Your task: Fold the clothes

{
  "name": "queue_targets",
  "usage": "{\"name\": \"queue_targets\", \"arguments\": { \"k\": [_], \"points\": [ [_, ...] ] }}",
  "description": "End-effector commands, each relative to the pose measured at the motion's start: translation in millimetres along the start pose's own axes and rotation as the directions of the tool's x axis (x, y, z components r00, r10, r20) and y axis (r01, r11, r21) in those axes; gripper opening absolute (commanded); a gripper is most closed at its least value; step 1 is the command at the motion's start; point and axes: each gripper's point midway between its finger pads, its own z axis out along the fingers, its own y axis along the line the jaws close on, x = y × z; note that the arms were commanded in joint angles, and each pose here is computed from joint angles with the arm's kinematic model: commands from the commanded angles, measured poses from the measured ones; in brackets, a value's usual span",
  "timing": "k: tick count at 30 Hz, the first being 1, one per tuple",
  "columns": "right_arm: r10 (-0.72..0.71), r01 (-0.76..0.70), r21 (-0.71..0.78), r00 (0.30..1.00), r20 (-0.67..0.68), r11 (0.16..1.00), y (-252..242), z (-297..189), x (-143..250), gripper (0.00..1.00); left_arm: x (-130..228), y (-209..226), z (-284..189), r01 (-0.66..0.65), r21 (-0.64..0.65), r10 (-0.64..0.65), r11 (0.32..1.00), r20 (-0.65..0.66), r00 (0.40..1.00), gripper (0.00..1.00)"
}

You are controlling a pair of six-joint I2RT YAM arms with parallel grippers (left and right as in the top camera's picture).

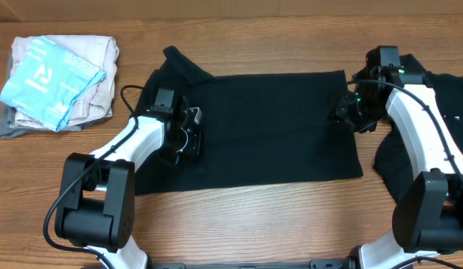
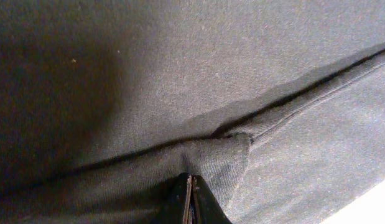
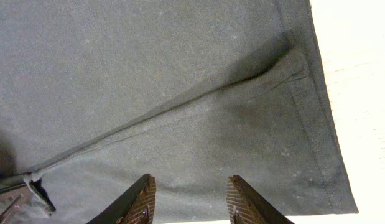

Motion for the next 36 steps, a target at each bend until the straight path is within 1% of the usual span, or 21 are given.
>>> {"name": "queue_targets", "arguments": {
  "k": [1, 4, 6, 7, 9, 11, 13, 17, 21, 22, 24, 27, 29, 31, 36],
  "points": [
    [-0.017, 0.017, -0.006, 0.999, 0.05, 1.0, 4, -12, -7, 0.41, -5, -4, -1, 0.009, 0.02, -0.009, 1.0, 0.007, 1.0, 0.04],
    [-0.018, 0.018, 0.011, 0.998, 0.065, 1.0, 2, -12, -10, 0.41, -21, -17, -18, -0.005, 0.044, 0.004, 0.999, 0.033, 0.999, 0.04],
    [-0.022, 0.021, 0.007, 0.997, 0.079, 1.0, 3, -13, -14, 0.42, -39, -30, -40, -0.022, 0.051, 0.018, 0.998, 0.067, 0.998, 0.04],
    [-0.02, 0.02, 0.004, 0.996, 0.087, 1.0, 4, -14, -16, 0.43, -49, -37, -53, -0.032, 0.054, 0.028, 0.998, 0.089, 0.996, 0.05],
    [-0.023, 0.023, -0.004, 0.995, 0.102, 1.0, 7, -20, -20, 0.44, -73, -53, -82, -0.062, 0.06, 0.052, 0.996, 0.149, 0.988, 0.11],
    [-0.028, 0.03, -0.01, 0.992, 0.124, 1.0, 12, -31, -26, 0.45, -99, -70, -118, -0.096, 0.053, 0.082, 0.994, 0.226, 0.971, 0.14],
    [-0.035, 0.039, -0.021, 0.987, 0.157, 0.999, 20, -47, -36, 0.45, -120, -78, -153, -0.09, 0.008, 0.084, 0.996, 0.305, 0.949, 0.19],
    [-0.053, 0.067, -0.045, 0.967, 0.248, 0.997, 37, -84, -58, 0.47, -150, -77, -216, -0.047, -0.135, 0.103, 0.99, 0.45, 0.887, 0.25],
    [-0.064, 0.085, -0.054, 0.948, 0.313, 0.995, 47, -102, -76, 0.48, -163, -69, -249, 0.004, -0.231, 0.122, 0.973, 0.53, 0.839, 0.35],
    [-0.066, 0.088, -0.055, 0.944, 0.323, 0.995, 48, -103, -80, 0.48, -165, -65, -252, 0.014, -0.253, 0.128, 0.967, 0.536, 0.834, 0.38],
    [-0.067, 0.088, -0.045, 0.937, 0.344, 0.995, 47, -100, -89, 0.48, -168, -59, -249, 0.007, -0.284, 0.15, 0.959, 0.528, 0.836, 0.39],
    [-0.071, 0.087, -0.026, 0.923, 0.378, 0.996, 45, -92, -106, 0.47, -179, -51, -230, -0.065, -0.338, 0.232, 0.939, 0.481, 0.846, 0.4],
    [-0.074, 0.085, -0.01, 0.91, 0.408, 0.996, 44, -83, -121, 0.48, -192, -45, -211, -0.117, -0.367, 0.287, 0.923, 0.452, 0.845, 0.45],
    [-0.078, 0.083, 0.008, 0.899, 0.431, 0.997, 42, -73, -136, 0.48, -207, -40, -187, -0.154, -0.382, 0.323, 0.911, 0.429, 0.843, 0.46],
    [-0.088, 0.071, 0.054, 0.884, 0.459, 0.996, 32, -32, -171, 0.48, -232, -25, -125, -0.178, -0.385, 0.335, 0.906, 0.39, 0.858, 0.46]
  ]
}}
